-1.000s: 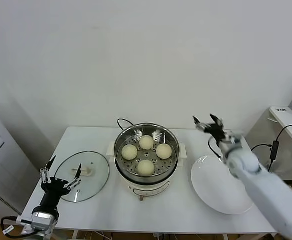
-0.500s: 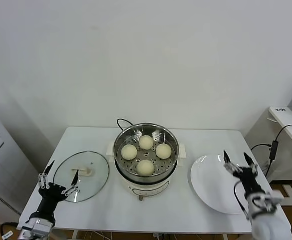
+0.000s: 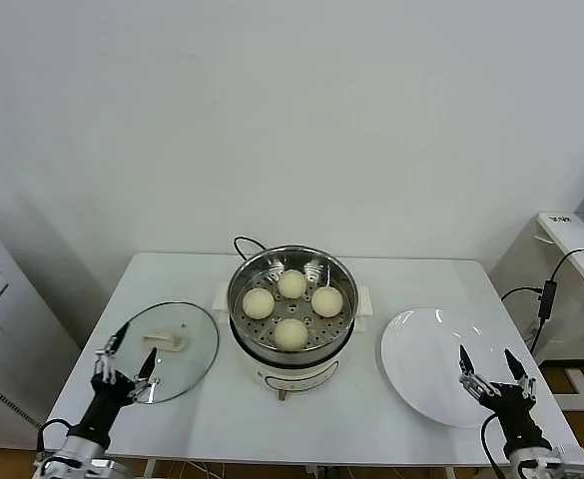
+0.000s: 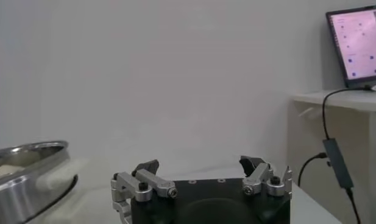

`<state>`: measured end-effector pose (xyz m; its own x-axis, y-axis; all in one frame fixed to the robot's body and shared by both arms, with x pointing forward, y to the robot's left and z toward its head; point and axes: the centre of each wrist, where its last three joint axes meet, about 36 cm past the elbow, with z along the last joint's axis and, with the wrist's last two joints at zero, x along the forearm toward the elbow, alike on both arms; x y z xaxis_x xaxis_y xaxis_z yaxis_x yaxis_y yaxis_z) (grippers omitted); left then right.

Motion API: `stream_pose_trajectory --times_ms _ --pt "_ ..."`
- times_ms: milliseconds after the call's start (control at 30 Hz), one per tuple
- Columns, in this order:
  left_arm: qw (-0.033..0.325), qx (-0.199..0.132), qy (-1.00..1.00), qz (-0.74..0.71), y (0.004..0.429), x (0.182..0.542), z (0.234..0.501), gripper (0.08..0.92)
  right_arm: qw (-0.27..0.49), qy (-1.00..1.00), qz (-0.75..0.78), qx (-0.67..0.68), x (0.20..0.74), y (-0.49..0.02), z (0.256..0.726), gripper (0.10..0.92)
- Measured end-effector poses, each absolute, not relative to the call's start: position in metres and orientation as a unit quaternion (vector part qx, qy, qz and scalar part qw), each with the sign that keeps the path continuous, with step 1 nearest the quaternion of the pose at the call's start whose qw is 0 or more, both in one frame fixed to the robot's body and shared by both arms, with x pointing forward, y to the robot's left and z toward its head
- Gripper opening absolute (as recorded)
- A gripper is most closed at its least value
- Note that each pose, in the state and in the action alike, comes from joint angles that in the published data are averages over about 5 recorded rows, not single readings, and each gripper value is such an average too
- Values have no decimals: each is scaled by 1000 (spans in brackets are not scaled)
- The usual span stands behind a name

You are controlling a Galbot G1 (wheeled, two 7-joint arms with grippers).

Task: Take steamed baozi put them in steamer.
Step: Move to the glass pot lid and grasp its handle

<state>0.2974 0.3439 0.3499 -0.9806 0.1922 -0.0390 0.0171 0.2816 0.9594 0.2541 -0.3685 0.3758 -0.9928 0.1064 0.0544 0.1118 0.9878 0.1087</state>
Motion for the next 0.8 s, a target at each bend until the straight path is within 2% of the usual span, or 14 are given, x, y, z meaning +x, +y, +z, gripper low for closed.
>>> stream_pose_trajectory --times_ms 167,367,800 --pt "79 94 745 655 351 313 327 823 29 -996 -54 -67 240 -370 376 823" --pt "72 111 705 697 361 336 308 823 31 -995 -53 -77 229 -371 376 823" --pt "36 101 665 739 379 380 278 823 35 -993 -54 -95 217 -373 375 823"
